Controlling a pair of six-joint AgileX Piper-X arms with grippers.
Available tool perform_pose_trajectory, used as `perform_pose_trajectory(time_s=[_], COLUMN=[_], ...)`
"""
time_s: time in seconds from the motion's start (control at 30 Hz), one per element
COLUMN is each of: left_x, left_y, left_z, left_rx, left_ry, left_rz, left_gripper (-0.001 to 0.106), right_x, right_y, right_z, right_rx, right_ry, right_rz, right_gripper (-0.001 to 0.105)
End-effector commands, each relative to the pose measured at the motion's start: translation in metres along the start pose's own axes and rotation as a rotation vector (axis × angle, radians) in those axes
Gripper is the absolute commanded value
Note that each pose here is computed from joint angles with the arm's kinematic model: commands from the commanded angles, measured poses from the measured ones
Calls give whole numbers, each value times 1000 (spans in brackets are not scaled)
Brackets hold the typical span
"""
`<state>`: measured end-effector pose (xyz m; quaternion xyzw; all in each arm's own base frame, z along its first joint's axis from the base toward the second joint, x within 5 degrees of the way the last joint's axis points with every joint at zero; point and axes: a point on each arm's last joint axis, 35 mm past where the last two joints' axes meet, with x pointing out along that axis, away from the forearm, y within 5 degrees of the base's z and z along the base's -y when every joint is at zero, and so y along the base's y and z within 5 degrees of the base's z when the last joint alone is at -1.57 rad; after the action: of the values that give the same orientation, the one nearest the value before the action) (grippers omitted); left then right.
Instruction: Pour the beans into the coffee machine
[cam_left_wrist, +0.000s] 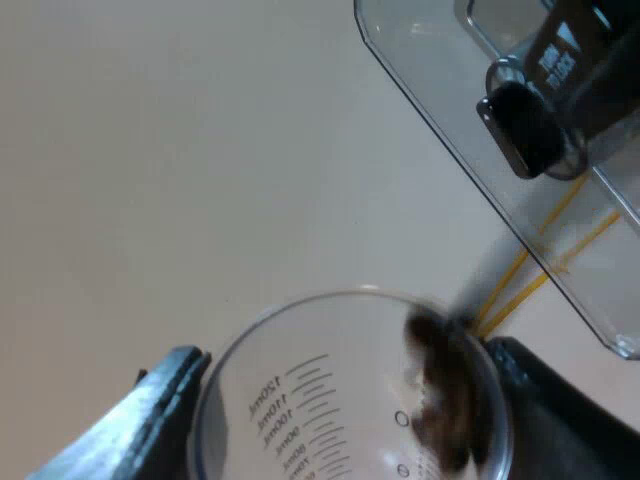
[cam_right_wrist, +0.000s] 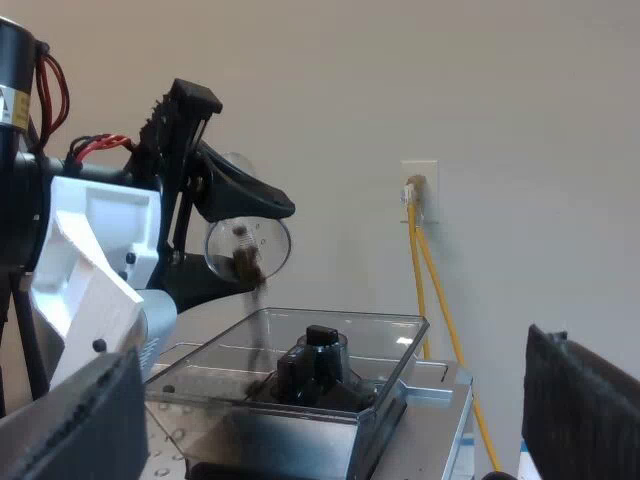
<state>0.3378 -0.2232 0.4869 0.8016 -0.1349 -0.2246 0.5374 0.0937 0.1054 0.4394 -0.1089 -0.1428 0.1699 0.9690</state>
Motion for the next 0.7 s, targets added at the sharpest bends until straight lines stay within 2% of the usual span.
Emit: perform_pose_trajectory(time_s=[0.03, 0.1, 0.37, 0.7], left_x=[-5, -7, -17, -19], left_y=[7, 8, 11, 12], left_z=[-1, -2, -3, -4], left_rx=[4, 12, 145, 150], left_ry=[4, 4, -2, 0], left_rz=[35, 36, 31, 36], left_gripper=[0, 0, 0, 0], right_x=[-1, -1, -1, -1], right_y=[-2, -2, -2, -2], right_z=[2, 2, 2, 2], right_rx=[-9, -9, -9, -9], right_ry=[-4, -4, -4, -4], right_rz=[-7, -7, -7, -7], right_gripper=[78, 78, 78, 78])
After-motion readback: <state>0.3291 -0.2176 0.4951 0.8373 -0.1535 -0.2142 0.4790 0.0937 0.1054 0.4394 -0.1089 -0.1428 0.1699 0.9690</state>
